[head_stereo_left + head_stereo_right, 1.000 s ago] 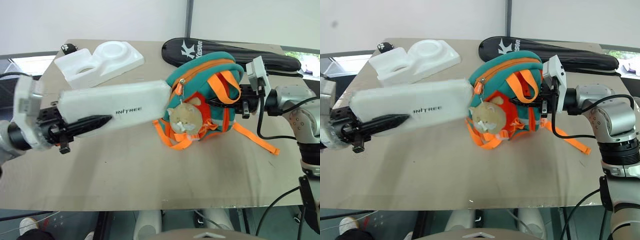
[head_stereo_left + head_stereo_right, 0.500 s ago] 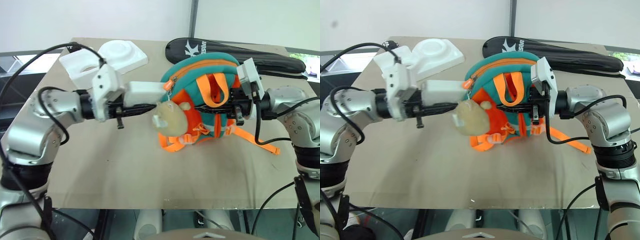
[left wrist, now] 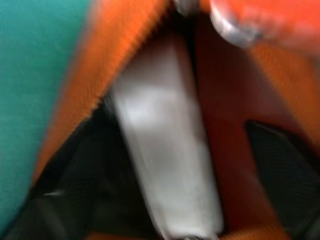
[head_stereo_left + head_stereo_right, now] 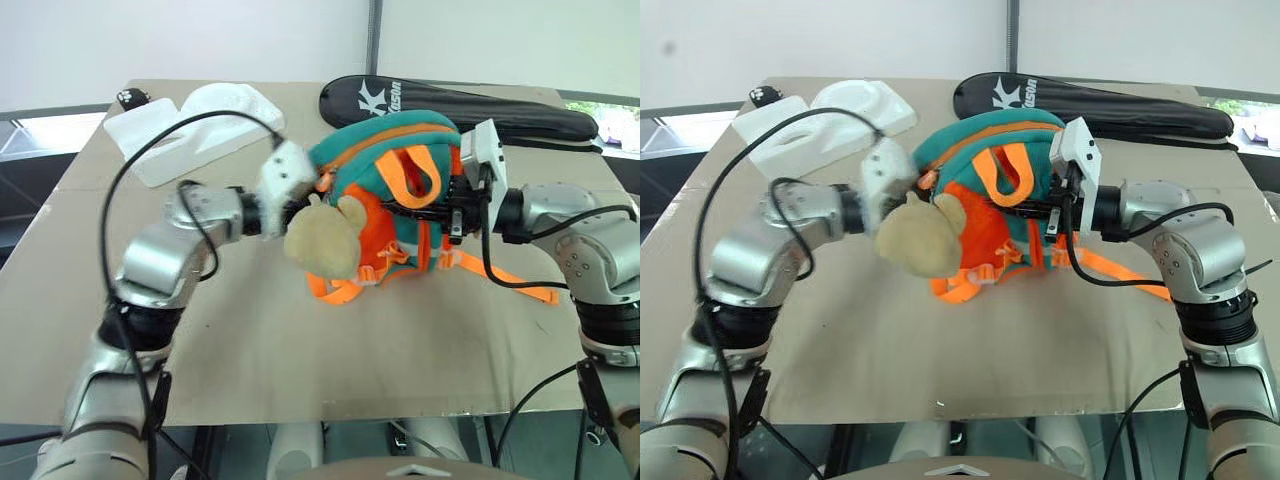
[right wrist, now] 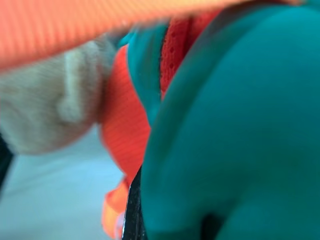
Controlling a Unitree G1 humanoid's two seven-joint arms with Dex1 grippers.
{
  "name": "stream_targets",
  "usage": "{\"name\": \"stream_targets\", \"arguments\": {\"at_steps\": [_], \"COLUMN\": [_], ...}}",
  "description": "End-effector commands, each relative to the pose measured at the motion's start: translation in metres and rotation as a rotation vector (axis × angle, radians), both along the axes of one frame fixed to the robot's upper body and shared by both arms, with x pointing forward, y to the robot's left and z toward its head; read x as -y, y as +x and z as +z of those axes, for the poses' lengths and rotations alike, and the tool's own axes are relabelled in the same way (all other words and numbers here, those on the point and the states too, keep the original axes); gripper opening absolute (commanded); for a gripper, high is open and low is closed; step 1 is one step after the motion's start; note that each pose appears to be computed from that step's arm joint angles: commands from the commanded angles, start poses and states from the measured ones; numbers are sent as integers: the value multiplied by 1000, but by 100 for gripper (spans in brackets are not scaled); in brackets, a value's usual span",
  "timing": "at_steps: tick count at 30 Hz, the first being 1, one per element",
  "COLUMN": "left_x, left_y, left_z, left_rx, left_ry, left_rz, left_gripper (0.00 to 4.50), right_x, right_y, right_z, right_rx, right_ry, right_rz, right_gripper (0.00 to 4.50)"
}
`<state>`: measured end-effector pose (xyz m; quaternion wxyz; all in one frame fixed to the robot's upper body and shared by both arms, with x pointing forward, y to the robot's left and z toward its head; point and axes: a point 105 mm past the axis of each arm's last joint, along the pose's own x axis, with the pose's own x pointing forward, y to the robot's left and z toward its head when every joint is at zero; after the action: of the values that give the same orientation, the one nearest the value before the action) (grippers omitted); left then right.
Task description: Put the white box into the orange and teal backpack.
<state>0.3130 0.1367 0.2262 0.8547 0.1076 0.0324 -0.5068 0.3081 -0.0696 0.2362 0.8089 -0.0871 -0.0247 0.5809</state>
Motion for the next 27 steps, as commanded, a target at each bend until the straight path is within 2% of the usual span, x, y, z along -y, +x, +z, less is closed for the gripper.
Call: {"name": "stream_targets", "arguments": {"at_steps": [1,4,7,10,13,17,18,21,25,27], "left_x": [-34,-54,-39,-14,10,31,34,48,41,35], "left_y": [-21,-42,-60,-49,-45,-22,-19,-30,-30,-34], "left_z": [32,30,18,-2,-4,-9,-6,1,8,17], "left_rx": [-83,-267,-440,-535,-577,-603,-601,-613,-589,-521], "left_ry": [-228,-368,-471,-566,-639,-735,-766,-777,-798,-796], "left_rz": [10,-6,-89,-31,-41,54,58,-42,-43,-71], "left_gripper": [441,441,441,441,441,441,418,323,134,55], "right_x": [4,0,-8,-13,-13,-11,-11,-5,1,4], "right_y": [13,17,15,11,11,10,10,11,14,17], "right_z": [4,6,10,11,10,6,5,4,5,9], "right_rx": [41,52,56,48,39,37,35,28,20,10], "right_ry": [4,15,33,44,39,19,18,19,47,93], "right_rz": [-99,-122,-109,-94,-93,-93,-96,-123,-165,-200], "right_gripper": [0,0,0,0,0,0,0,0,0,0]}}
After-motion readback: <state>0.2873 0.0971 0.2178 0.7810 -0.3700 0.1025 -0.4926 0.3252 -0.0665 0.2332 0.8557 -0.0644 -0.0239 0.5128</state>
